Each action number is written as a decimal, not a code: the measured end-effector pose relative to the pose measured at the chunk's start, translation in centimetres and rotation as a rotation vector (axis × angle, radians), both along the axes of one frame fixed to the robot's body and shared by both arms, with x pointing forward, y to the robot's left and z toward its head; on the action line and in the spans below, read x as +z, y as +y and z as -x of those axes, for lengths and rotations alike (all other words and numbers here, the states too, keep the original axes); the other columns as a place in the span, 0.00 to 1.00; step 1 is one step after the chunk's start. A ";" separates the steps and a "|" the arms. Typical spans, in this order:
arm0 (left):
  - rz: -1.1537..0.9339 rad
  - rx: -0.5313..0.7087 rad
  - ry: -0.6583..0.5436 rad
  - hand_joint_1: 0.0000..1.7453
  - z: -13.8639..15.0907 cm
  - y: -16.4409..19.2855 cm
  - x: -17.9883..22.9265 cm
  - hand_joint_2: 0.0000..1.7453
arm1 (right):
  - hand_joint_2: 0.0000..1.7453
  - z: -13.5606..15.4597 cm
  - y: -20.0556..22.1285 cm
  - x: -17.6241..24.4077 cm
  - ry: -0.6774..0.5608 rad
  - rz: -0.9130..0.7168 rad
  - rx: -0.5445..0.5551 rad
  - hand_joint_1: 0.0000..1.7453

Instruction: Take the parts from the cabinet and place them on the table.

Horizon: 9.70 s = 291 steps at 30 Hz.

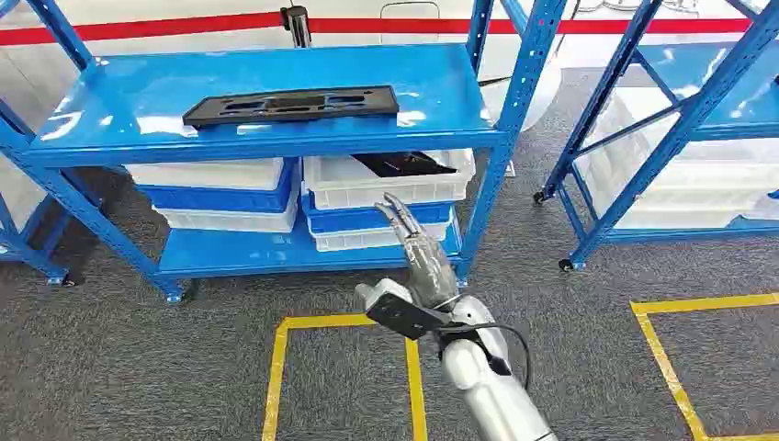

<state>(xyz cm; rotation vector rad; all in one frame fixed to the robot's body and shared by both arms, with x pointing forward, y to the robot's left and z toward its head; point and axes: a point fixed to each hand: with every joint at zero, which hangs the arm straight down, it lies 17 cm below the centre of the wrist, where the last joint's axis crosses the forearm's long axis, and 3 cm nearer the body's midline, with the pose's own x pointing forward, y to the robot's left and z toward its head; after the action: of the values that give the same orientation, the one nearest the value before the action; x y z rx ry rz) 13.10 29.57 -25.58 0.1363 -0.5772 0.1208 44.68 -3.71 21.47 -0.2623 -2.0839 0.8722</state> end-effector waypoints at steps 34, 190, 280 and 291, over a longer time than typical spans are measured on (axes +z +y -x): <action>0.044 0.126 -0.018 0.00 -0.5 -0.4 0.2 0.00 | 1.00 5.0 13.2 1.0 -0.706 0.684 -0.129 0.00; 0.008 0.156 0.006 0.00 0.0 -0.8 0.0 0.00 | 1.00 -1.8 -3.7 -1.7 -0.402 0.594 -0.665 0.00; 0.011 0.154 0.021 0.00 0.2 -2.0 -0.1 0.00 | 1.00 0.6 0.1 -2.1 -0.430 0.545 -0.547 0.00; -0.041 0.124 0.016 0.00 0.0 -1.2 0.0 0.00 | 1.00 -0.4 -2.9 -3.7 -0.348 0.637 -0.638 0.14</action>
<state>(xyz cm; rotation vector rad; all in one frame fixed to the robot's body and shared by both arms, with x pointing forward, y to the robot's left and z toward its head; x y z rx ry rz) 13.08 28.35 -25.61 0.2127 -0.5549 0.2282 45.09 -6.58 17.75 -1.4138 -1.7663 1.1013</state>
